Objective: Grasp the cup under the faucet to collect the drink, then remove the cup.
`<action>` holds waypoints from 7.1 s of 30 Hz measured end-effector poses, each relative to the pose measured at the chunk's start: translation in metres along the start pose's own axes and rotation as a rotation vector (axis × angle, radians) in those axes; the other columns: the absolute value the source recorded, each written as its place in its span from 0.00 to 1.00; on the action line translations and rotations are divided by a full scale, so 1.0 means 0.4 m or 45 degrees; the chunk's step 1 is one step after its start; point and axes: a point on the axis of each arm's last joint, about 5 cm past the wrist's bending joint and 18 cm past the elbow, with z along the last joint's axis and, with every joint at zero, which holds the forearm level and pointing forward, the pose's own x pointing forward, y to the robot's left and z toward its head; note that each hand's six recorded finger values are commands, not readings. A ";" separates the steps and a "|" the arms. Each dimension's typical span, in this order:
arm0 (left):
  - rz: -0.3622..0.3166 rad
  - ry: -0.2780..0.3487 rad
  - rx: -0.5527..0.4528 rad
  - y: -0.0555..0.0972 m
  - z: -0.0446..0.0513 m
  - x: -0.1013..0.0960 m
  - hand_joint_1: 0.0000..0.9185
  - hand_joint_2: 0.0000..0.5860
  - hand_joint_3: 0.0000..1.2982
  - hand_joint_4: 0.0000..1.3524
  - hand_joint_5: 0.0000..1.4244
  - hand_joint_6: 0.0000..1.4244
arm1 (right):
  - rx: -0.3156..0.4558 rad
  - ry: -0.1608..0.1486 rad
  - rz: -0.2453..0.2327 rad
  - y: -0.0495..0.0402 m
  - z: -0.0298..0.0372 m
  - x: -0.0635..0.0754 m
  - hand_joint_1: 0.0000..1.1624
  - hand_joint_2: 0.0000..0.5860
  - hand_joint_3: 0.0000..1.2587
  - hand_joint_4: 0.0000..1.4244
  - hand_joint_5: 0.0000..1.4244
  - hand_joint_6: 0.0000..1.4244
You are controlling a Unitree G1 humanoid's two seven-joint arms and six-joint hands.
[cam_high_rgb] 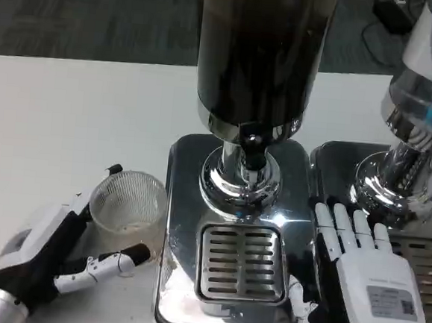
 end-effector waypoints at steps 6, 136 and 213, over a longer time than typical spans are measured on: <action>-0.002 -0.009 -0.058 -0.004 0.008 0.026 0.25 0.10 0.00 0.00 0.13 0.08 | 0.014 0.007 -0.001 0.001 0.003 0.000 0.27 0.92 0.03 0.00 0.00 0.00; -0.078 -0.543 0.162 -0.128 0.139 0.174 0.22 0.15 0.03 0.09 0.26 0.16 | 0.021 0.133 -0.057 -0.045 -0.009 -0.032 0.28 0.91 0.03 0.00 0.00 0.00; 0.071 -0.879 -0.391 0.170 0.220 0.044 0.00 0.35 0.07 0.00 0.09 0.01 | -0.149 -0.014 0.019 -0.074 -0.088 -0.052 0.04 0.90 0.00 0.00 0.00 0.00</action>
